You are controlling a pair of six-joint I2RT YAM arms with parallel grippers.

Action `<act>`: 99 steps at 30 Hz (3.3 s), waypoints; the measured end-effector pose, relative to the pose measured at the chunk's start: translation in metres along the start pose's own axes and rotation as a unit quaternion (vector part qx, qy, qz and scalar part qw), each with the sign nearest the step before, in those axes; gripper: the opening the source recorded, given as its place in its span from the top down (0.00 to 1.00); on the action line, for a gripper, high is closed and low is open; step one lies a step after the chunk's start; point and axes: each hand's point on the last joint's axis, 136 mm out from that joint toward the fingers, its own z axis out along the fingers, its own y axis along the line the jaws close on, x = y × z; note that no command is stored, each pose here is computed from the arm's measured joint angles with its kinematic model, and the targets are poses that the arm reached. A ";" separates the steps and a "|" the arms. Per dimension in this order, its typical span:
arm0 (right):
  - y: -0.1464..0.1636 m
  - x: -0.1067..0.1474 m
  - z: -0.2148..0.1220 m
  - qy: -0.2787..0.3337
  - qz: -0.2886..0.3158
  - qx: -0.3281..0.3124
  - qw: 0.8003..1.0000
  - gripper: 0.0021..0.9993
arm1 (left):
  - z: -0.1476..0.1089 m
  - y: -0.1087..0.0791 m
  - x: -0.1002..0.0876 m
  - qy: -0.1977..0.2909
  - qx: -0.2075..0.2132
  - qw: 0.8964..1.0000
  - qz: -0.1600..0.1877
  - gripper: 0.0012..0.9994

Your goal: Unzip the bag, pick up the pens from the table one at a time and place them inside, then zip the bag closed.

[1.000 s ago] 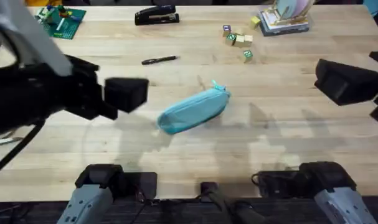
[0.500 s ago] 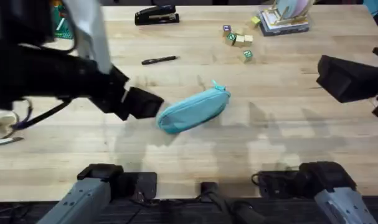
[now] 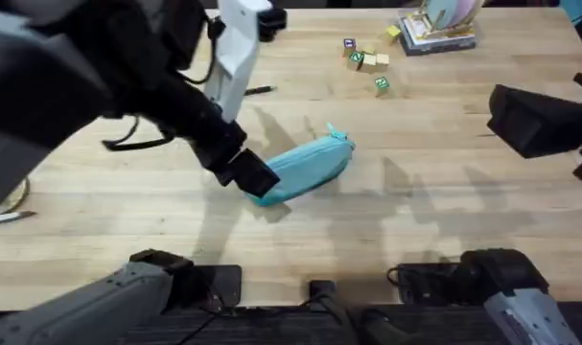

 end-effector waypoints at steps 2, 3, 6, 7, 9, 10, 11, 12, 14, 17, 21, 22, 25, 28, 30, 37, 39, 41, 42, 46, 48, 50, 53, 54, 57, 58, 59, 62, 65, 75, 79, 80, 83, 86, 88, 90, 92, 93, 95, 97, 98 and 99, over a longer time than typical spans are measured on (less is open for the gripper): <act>0.000 0.000 0.000 0.000 0.000 0.000 1.000 0.00 | 0.009 0.002 0.001 0.016 0.012 1.000 -0.003 0.00; 0.000 0.000 0.000 0.000 0.000 0.000 1.000 0.00 | 0.013 0.004 0.001 0.022 0.016 1.000 -0.004 0.00; 0.000 0.000 0.000 0.000 0.000 0.000 1.000 0.00 | 0.025 0.009 0.002 0.038 0.027 0.999 -0.012 0.00; 0.000 0.000 0.000 0.000 0.000 0.000 1.000 0.00 | 0.029 0.011 0.002 0.043 0.030 0.999 -0.014 0.00; 0.000 0.000 0.000 0.000 0.000 0.000 1.000 0.00 | 0.035 0.014 0.002 0.051 0.036 0.998 -0.019 0.00; 0.000 0.000 0.000 0.000 0.000 0.000 1.000 0.00 | 0.039 0.015 0.003 0.056 0.040 0.997 -0.022 0.00; 0.000 0.000 0.000 0.000 0.000 0.000 1.000 0.00 | 0.041 0.016 0.004 0.061 0.043 0.997 -0.024 0.00; 0.000 0.000 0.000 0.000 0.000 0.000 1.000 0.00 | 0.044 0.016 0.005 0.066 0.047 0.996 -0.027 0.00; 0.000 0.000 0.000 0.000 0.000 0.000 1.000 0.00 | 0.049 0.017 0.007 0.076 0.053 0.995 -0.032 0.01; 0.000 0.000 0.000 0.000 0.000 0.000 1.000 0.00 | 0.054 0.019 0.009 0.084 0.058 0.994 -0.039 0.01; 0.000 0.000 0.000 0.000 0.000 0.000 1.000 0.00 | 0.057 0.019 0.010 0.089 0.064 0.993 -0.051 0.01; 0.000 0.000 0.000 0.000 0.000 0.000 1.000 0.00 | 0.057 0.018 0.010 0.090 0.065 0.992 -0.059 0.01; 0.000 0.000 0.000 0.000 0.000 0.000 1.000 0.00 | 0.057 0.017 0.010 0.090 0.067 0.990 -0.080 0.01; 0.000 0.000 0.000 0.000 -0.004 0.000 1.000 0.00 | 0.057 0.017 0.010 0.091 0.066 0.989 -0.091 0.01; 0.000 0.000 0.000 0.000 -0.006 0.000 1.000 0.00 | 0.057 0.017 0.010 0.091 0.066 0.989 -0.095 0.01; 0.000 0.000 0.000 0.000 -0.008 0.000 1.000 0.00 | 0.057 0.016 0.010 0.092 0.067 0.988 -0.102 0.01; 0.000 0.000 0.000 0.000 -0.008 0.000 1.000 0.00 | 0.057 0.016 0.010 0.092 0.067 0.988 -0.104 0.04; 0.000 0.000 0.000 0.000 -0.008 0.000 1.000 0.00 | 0.057 0.016 0.010 0.092 0.067 0.988 -0.104 0.20; 0.000 0.000 0.000 0.000 -0.008 0.000 1.000 0.00 | 0.057 0.016 0.010 0.092 0.067 0.988 -0.105 0.28; 0.000 0.000 0.000 0.000 -0.009 0.000 1.000 0.00 | 0.057 0.014 0.008 0.088 0.072 0.988 -0.106 0.83; 0.000 0.000 0.000 0.000 -0.010 0.000 1.000 0.00 | 0.058 0.015 0.006 0.085 0.069 0.989 -0.102 0.95; 0.000 0.000 0.000 0.000 -0.010 0.000 1.000 0.00 | 0.058 0.016 0.006 0.084 0.069 0.989 -0.101 0.95; 0.000 0.000 0.000 0.000 -0.010 0.000 1.000 0.00 | 0.058 0.016 0.006 0.084 0.068 0.989 -0.101 0.96; 0.000 -0.001 0.000 -0.002 -0.010 0.000 1.000 0.00 | 0.058 0.016 0.006 0.084 0.068 0.989 -0.101 0.96; 0.000 -0.002 0.000 -0.005 -0.010 0.000 1.000 0.00 | 0.058 0.016 0.006 0.084 0.068 0.989 -0.101 0.96; 0.001 -0.002 0.000 -0.005 -0.010 -0.002 1.000 0.00 | 0.058 0.016 0.006 0.083 0.068 0.989 -0.101 0.96; 0.002 -0.003 0.000 -0.005 -0.010 -0.007 1.000 0.00 | 0.058 0.016 0.005 0.083 0.067 0.989 -0.100 0.96; 0.008 -0.003 0.000 -0.006 -0.011 -0.025 1.000 0.00 | 0.059 0.017 0.005 0.082 0.065 0.990 -0.100 0.96; 0.016 -0.002 0.005 0.005 -0.010 -0.049 0.999 0.00 | 0.059 0.018 0.005 0.082 0.065 0.990 -0.099 0.96; 0.052 0.021 0.054 0.113 0.024 -0.175 0.978 0.00 | 0.059 0.018 0.005 0.081 0.064 0.990 -0.099 0.96; 0.067 0.032 0.071 0.156 0.047 -0.229 0.960 0.00 | 0.059 0.018 0.005 0.081 0.064 0.990 -0.099 0.96; 0.071 0.034 0.075 0.167 0.054 -0.243 0.954 0.00 | 0.059 0.018 0.005 0.081 0.064 0.990 -0.099 0.96; 0.081 0.042 0.086 0.194 0.074 -0.281 0.937 0.00 | 0.059 0.018 0.005 0.081 0.064 0.990 -0.099 0.96; 0.089 0.050 0.097 0.223 0.096 -0.308 0.920 0.00 | 0.059 0.018 0.005 0.081 0.064 0.990 -0.099 0.96; 0.092 0.055 0.106 0.238 0.110 -0.321 0.910 0.00 | 0.059 0.018 0.004 0.081 0.064 0.990 -0.099 0.96; 0.096 0.059 0.114 0.251 0.121 -0.331 0.902 0.00 | 0.059 0.018 0.004 0.081 0.064 0.990 -0.099 0.96; 0.102 0.065 0.120 0.265 0.127 -0.340 0.893 0.00 | 0.059 0.018 0.004 0.081 0.064 0.990 -0.099 0.96; 0.105 0.067 0.121 0.271 0.128 -0.345 0.889 0.00 | 0.059 0.018 0.004 0.081 0.064 0.990 -0.099 0.96; 0.113 0.071 0.125 0.281 0.127 -0.357 0.882 0.00 | 0.059 0.018 0.004 0.081 0.064 0.990 -0.099 0.96; 0.119 0.076 0.126 0.293 0.131 -0.363 0.875 0.00 | 0.059 0.018 0.004 0.081 0.064 0.990 -0.099 0.96; 0.122 0.077 0.127 0.299 0.134 -0.365 0.872 0.00 | 0.059 0.018 0.004 0.081 0.064 0.990 -0.099 0.96; 0.124 0.079 0.127 0.305 0.139 -0.366 0.868 0.00 | 0.059 0.018 0.004 0.081 0.064 0.990 -0.099 0.96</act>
